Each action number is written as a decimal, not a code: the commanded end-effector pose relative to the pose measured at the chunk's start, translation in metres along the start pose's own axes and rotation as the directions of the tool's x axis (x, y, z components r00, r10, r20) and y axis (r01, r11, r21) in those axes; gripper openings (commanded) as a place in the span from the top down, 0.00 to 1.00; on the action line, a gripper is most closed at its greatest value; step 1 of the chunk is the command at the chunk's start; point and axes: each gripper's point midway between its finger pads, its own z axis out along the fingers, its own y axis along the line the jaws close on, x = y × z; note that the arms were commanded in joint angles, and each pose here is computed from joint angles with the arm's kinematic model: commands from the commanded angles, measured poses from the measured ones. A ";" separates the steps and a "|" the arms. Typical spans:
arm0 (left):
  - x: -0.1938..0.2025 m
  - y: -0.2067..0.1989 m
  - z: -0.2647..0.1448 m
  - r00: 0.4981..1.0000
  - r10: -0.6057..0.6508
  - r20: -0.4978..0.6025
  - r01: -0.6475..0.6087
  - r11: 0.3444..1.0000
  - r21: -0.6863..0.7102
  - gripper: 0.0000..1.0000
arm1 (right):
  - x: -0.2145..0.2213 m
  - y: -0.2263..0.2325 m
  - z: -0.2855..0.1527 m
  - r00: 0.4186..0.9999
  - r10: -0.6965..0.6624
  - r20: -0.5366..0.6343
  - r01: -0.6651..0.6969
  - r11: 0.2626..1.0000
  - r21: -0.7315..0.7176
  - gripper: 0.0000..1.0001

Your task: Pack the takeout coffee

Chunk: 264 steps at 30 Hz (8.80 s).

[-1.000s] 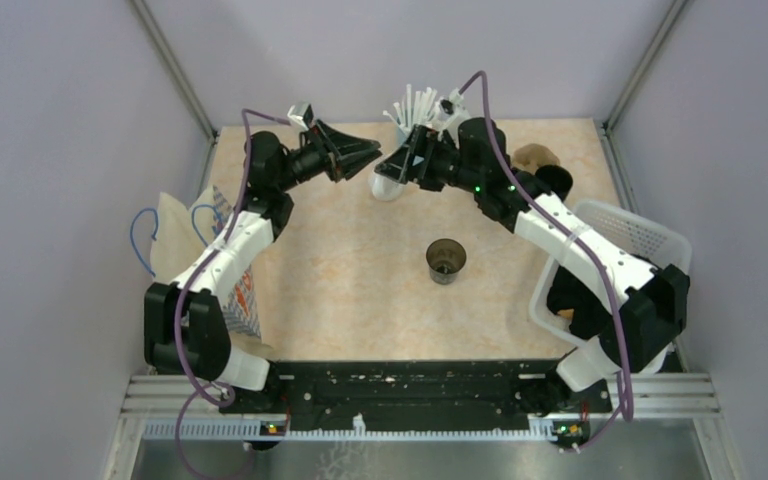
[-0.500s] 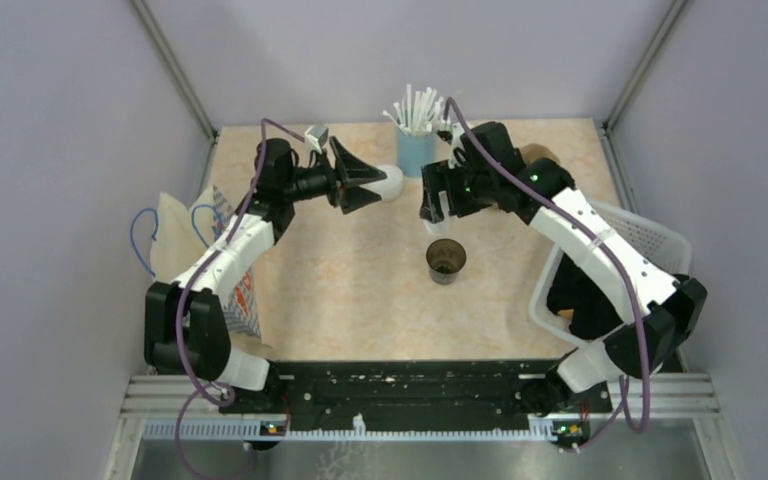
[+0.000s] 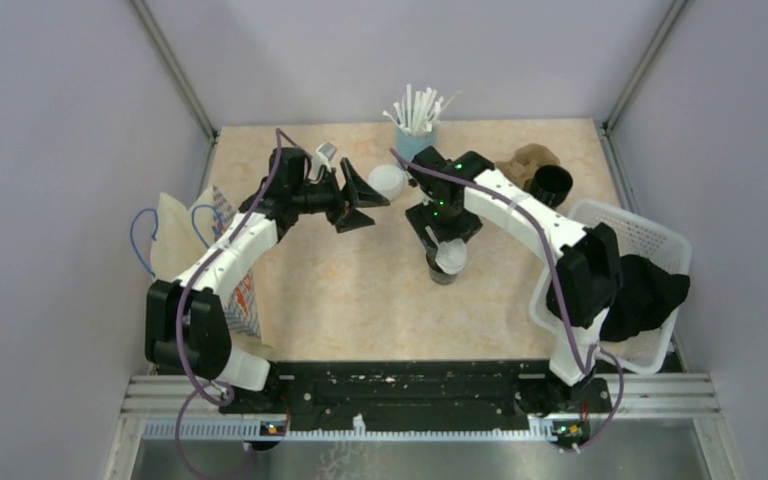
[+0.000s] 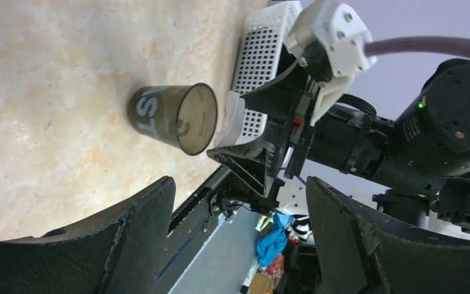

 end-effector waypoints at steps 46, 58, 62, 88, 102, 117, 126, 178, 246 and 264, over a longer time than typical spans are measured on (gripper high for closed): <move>-0.009 -0.012 -0.010 0.995 0.103 0.011 -0.102 0.995 -0.015 0.14 | -0.012 0.002 0.019 0.997 -0.038 -0.064 0.041 0.998 0.051 0.08; -0.008 -0.010 -0.009 0.995 0.098 0.003 -0.098 0.995 -0.013 0.14 | -0.023 0.013 0.001 1.000 -0.007 0.008 0.007 1.000 -0.007 0.03; -0.007 -0.006 -0.007 0.995 0.099 -0.004 -0.099 0.995 -0.016 0.14 | -0.040 -0.005 -0.026 0.984 0.125 0.130 -0.117 0.991 -0.069 0.04; 0.021 -0.001 -0.024 0.974 0.216 -0.068 -0.222 0.969 -0.105 0.06 | -0.019 -0.142 0.087 0.815 0.524 0.245 -0.537 0.844 -0.019 0.53; 0.042 -0.048 -0.012 0.908 0.412 -0.076 -0.417 0.906 -0.068 0.04 | -0.021 -0.139 0.133 0.785 0.556 0.273 -0.567 0.823 -0.045 0.60; 0.064 -0.099 0.032 0.643 0.763 -0.070 -0.765 0.643 -0.022 0.14 | -0.014 -0.148 0.031 0.757 0.591 0.278 -0.624 0.781 0.039 1.00; 0.137 -0.128 0.070 0.011 0.997 0.079 -0.979 -0.005 0.203 0.15 | -0.008 -0.085 -0.075 0.819 0.511 0.260 -0.458 0.856 -0.240 1.00; 0.119 -0.070 0.070 -0.307 0.951 -0.019 -0.952 -0.307 0.020 0.91 | -0.020 0.003 -0.100 0.875 0.426 0.231 -0.296 0.848 -0.441 1.00; 0.021 -0.168 -0.066 0.988 -0.118 0.100 0.014 0.710 0.704 1.00 | -0.099 0.072 -0.221 0.606 0.425 0.672 0.073 0.812 -0.579 0.01; 0.022 -0.165 -0.066 0.987 -0.125 0.099 0.020 0.711 0.703 1.00 | -0.104 0.071 -0.222 0.579 0.429 0.694 0.052 0.829 -0.556 0.08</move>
